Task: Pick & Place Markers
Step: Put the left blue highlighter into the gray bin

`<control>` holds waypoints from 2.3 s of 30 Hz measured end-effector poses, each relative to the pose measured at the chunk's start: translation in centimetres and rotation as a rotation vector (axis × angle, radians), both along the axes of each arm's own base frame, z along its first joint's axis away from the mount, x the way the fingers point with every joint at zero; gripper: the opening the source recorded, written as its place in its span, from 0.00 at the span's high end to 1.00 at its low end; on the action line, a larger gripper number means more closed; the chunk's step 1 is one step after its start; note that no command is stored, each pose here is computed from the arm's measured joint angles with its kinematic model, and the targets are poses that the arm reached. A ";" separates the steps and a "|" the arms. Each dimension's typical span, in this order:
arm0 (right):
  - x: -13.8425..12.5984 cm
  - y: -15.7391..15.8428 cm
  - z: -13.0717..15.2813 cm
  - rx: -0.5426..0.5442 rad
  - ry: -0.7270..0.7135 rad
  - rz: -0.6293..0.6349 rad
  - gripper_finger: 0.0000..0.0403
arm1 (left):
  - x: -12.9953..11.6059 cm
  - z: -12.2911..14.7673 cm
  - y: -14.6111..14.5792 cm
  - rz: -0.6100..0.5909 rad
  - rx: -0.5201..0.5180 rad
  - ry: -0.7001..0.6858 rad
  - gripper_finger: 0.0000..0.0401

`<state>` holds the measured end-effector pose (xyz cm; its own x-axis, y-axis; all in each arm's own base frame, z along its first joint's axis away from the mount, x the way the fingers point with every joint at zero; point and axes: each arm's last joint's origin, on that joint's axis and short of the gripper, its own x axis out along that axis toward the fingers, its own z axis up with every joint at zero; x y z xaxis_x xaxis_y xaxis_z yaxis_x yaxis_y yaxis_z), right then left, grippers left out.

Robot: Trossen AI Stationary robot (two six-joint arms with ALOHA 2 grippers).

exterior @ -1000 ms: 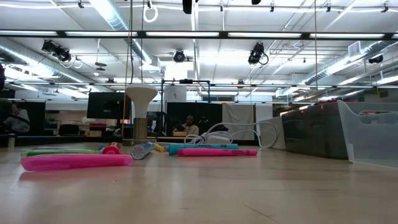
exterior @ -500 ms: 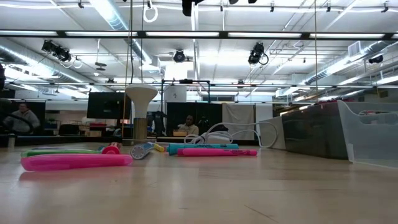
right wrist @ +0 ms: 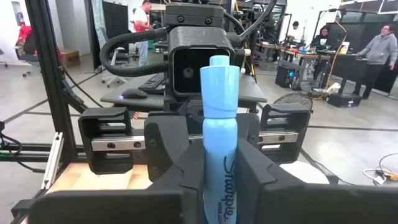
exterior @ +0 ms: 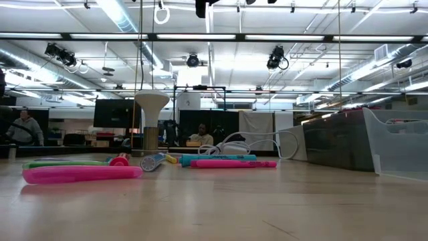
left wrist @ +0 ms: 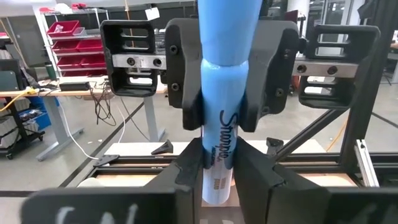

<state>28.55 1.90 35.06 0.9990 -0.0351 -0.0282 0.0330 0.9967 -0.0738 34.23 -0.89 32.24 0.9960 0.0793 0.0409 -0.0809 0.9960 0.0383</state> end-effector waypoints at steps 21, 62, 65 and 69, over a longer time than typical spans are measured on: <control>-4.4 0.2 0.9 0.066 0.076 -0.398 0.88 | -1.9 0.4 -0.3 -0.015 -0.027 0.149 0.42; -11.0 -0.7 -0.8 0.092 -0.114 -1.303 0.88 | -2.3 0.5 -0.4 -0.020 -0.051 0.166 0.42; -11.6 -1.5 0.3 0.074 -0.102 -1.340 0.88 | -2.3 0.5 -0.4 -0.019 -0.050 0.166 0.42; -12.2 -2.5 1.2 0.031 -0.068 -1.397 0.88 | -2.3 0.5 -0.2 -0.013 -0.047 0.166 0.42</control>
<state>16.34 -0.63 36.25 0.1381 -0.9904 -0.0010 0.9904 0.1381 -0.0111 31.95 -1.05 32.73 0.9897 0.0648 -0.1277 -0.0649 0.9979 0.0031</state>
